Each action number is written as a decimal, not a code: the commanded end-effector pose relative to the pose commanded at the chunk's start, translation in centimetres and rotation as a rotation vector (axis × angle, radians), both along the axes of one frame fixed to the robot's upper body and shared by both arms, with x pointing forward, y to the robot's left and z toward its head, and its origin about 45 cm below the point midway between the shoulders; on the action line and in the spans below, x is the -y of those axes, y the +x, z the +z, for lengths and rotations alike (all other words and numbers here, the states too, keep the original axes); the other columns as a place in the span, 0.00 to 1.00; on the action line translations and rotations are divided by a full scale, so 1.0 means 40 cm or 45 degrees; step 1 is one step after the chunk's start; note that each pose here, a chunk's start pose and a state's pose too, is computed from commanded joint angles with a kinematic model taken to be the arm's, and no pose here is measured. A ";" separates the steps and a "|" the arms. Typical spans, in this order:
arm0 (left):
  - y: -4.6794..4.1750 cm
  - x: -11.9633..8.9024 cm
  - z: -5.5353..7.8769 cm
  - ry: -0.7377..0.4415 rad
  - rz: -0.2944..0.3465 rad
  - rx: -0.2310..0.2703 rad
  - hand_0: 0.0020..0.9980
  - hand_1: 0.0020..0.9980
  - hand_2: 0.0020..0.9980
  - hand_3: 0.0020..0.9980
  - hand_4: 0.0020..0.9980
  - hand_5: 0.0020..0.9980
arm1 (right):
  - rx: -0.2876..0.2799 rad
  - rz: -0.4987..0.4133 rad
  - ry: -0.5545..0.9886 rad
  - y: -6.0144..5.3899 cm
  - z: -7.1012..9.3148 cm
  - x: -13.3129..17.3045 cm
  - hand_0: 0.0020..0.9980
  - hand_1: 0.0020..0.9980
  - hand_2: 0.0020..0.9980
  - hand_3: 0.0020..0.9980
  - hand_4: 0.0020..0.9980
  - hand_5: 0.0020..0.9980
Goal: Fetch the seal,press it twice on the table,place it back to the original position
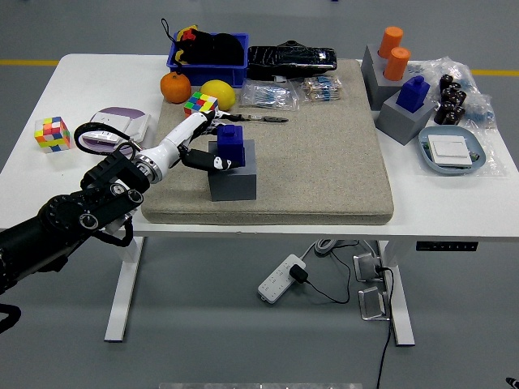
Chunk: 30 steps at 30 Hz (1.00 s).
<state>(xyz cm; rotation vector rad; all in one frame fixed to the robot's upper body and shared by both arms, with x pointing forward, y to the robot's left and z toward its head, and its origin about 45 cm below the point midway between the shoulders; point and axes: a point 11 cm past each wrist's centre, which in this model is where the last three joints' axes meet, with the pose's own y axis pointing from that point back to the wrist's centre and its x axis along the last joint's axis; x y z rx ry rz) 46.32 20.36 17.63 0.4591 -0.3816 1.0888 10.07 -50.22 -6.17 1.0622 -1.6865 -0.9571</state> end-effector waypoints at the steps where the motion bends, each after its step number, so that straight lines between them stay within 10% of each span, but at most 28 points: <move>1: 0.000 -0.001 0.000 -0.004 0.003 -0.002 0.76 0.71 0.67 0.77 0.90 0.00 | 0.000 0.000 0.000 0.000 0.000 0.000 0.82 0.72 0.69 0.69 0.73 0.51; 30: -0.001 -0.001 -0.009 -0.051 0.050 0.004 0.64 0.52 0.48 0.57 0.70 0.00 | -0.003 -0.008 0.002 -0.009 -0.004 -0.004 0.82 0.72 0.69 0.69 0.73 0.51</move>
